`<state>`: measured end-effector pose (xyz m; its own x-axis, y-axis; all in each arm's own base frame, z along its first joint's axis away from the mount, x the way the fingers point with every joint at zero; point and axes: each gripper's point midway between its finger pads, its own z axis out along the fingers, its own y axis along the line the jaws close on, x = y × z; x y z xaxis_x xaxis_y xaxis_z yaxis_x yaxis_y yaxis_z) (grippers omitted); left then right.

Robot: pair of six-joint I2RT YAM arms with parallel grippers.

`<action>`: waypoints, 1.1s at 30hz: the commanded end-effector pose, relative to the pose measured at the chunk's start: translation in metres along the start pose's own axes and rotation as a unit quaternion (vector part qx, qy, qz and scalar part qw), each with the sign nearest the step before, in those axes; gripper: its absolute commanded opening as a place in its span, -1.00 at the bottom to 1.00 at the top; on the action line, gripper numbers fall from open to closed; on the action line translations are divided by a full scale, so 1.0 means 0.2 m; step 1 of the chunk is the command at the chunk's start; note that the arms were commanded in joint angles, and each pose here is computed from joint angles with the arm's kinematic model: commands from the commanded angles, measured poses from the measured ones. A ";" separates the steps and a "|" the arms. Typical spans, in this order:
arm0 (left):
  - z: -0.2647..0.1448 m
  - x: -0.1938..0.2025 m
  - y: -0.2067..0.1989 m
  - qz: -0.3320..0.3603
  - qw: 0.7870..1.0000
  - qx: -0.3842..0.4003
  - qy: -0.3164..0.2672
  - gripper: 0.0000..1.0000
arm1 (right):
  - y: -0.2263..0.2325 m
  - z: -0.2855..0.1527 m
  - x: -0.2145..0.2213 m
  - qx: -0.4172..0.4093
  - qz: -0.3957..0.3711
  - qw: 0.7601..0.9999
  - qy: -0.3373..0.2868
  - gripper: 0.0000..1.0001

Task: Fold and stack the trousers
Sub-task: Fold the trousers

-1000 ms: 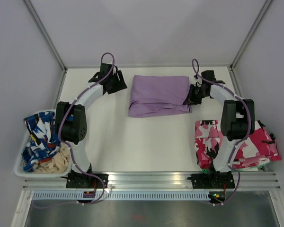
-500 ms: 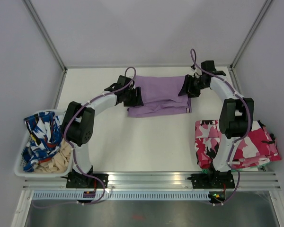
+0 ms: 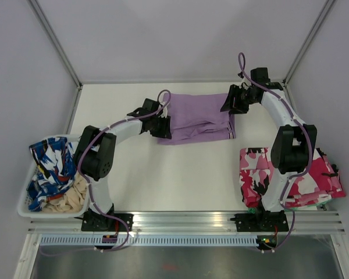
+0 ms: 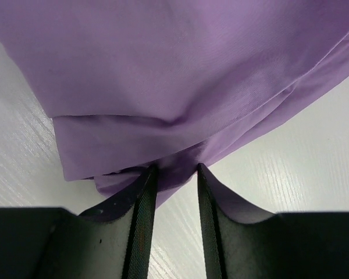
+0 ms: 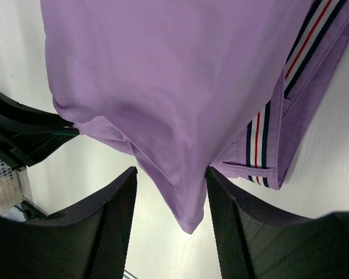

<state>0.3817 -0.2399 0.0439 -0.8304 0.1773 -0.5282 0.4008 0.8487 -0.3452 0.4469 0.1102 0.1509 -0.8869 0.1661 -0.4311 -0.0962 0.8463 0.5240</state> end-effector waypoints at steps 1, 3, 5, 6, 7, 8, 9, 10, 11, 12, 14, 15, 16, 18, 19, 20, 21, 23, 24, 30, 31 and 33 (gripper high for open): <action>-0.03 -0.10 -0.08 0.041 0.998 0.028 -0.028 -0.22 | 0.02 -0.04 -0.08 0.015 0.001 1.000 -0.023 0.16; -0.08 -0.14 -0.12 0.047 0.998 0.034 -0.038 -0.24 | 0.05 -0.07 -0.16 0.014 0.000 0.999 -0.042 0.18; -0.19 -0.18 -0.18 0.057 0.996 0.045 -0.045 -0.25 | 0.09 -0.11 -0.22 0.014 -0.001 0.999 -0.052 0.18; -0.23 -0.20 -0.20 0.062 0.996 0.049 -0.051 -0.25 | 0.14 -0.15 -0.31 0.008 -0.004 0.997 -0.071 0.18; -0.28 -0.22 -0.22 0.067 0.995 0.053 -0.058 -0.24 | 0.17 -0.18 -0.34 0.001 -0.004 0.997 -0.080 0.18; -0.33 -0.25 -0.24 0.072 0.994 0.055 -0.068 -0.24 | 0.22 -0.19 -0.38 -0.010 -0.010 0.995 -0.094 0.18; -0.42 -0.32 -0.28 0.079 0.991 0.055 -0.094 -0.24 | 0.30 -0.20 -0.39 -0.025 -0.020 0.994 -0.102 0.19; -0.46 -0.37 -0.29 0.082 0.989 0.056 -0.107 -0.24 | 0.35 -0.19 -0.39 -0.035 -0.026 0.993 -0.109 0.20; -0.51 -0.44 -0.31 0.082 0.987 0.054 -0.129 -0.23 | 0.40 -0.18 -0.41 -0.042 -0.041 0.991 -0.123 0.22; -0.54 -0.50 -0.32 0.081 0.985 0.049 -0.145 -0.21 | 0.47 -0.14 -0.36 -0.049 -0.054 0.991 -0.113 0.22; -0.59 -0.61 -0.31 0.066 0.981 0.033 -0.177 -0.21 | 0.54 -0.08 -0.33 -0.054 -0.066 0.990 -0.110 0.22; -0.57 -0.64 -0.29 0.056 0.981 0.027 -0.183 -0.21 | 0.59 -0.03 -0.28 -0.059 -0.074 0.991 -0.098 0.22; -0.57 -0.67 -0.23 0.040 0.981 0.006 -0.189 -0.21 | 0.61 -0.01 -0.28 -0.060 -0.075 0.991 -0.096 0.20; -0.57 -0.72 -0.19 0.002 0.981 -0.007 -0.194 -0.21 | 0.66 0.03 -0.27 -0.068 -0.083 0.990 -0.097 0.07; -0.54 -0.71 -0.13 -0.014 0.982 -0.012 -0.187 -0.24 | 0.67 0.03 -0.29 -0.069 -0.085 0.989 -0.101 -0.02; -0.53 -0.71 -0.12 -0.029 0.982 -0.011 -0.185 -0.25 | 0.68 0.03 -0.31 -0.070 -0.089 0.987 -0.112 -0.20; -0.51 -0.71 -0.10 -0.037 0.983 -0.009 -0.180 -0.26 | 0.66 0.06 -0.32 -0.061 -0.088 0.987 -0.117 -0.35; -0.45 -0.70 -0.05 -0.056 0.984 -0.009 -0.168 -0.33 | 0.63 0.12 -0.32 -0.058 -0.086 0.988 -0.118 -0.75; -0.43 -0.69 -0.04 -0.060 0.985 -0.007 -0.163 -0.35 | 0.62 0.15 -0.32 -0.055 -0.082 0.989 -0.115 -0.81; -0.23 -0.64 0.00 -0.103 0.985 0.007 -0.137 -0.54 | 0.53 0.44 -0.17 -0.041 -0.071 0.995 -0.058 -1.00; -0.19 -0.62 0.02 -0.115 0.985 0.007 -0.130 -0.63 | 0.51 0.48 -0.15 -0.035 -0.075 0.995 -0.056 -1.00; -0.10 -0.57 0.03 -0.128 0.985 0.014 -0.113 -0.72 | 0.44 0.57 -0.05 -0.023 -0.071 0.997 -0.033 -1.00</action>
<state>0.4617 -0.2301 0.1181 -0.7977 -0.0931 -0.5959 0.2252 0.8705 -0.4375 0.5053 0.2319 0.1515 -0.8091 0.1120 -0.5769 -0.2454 0.8276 0.5049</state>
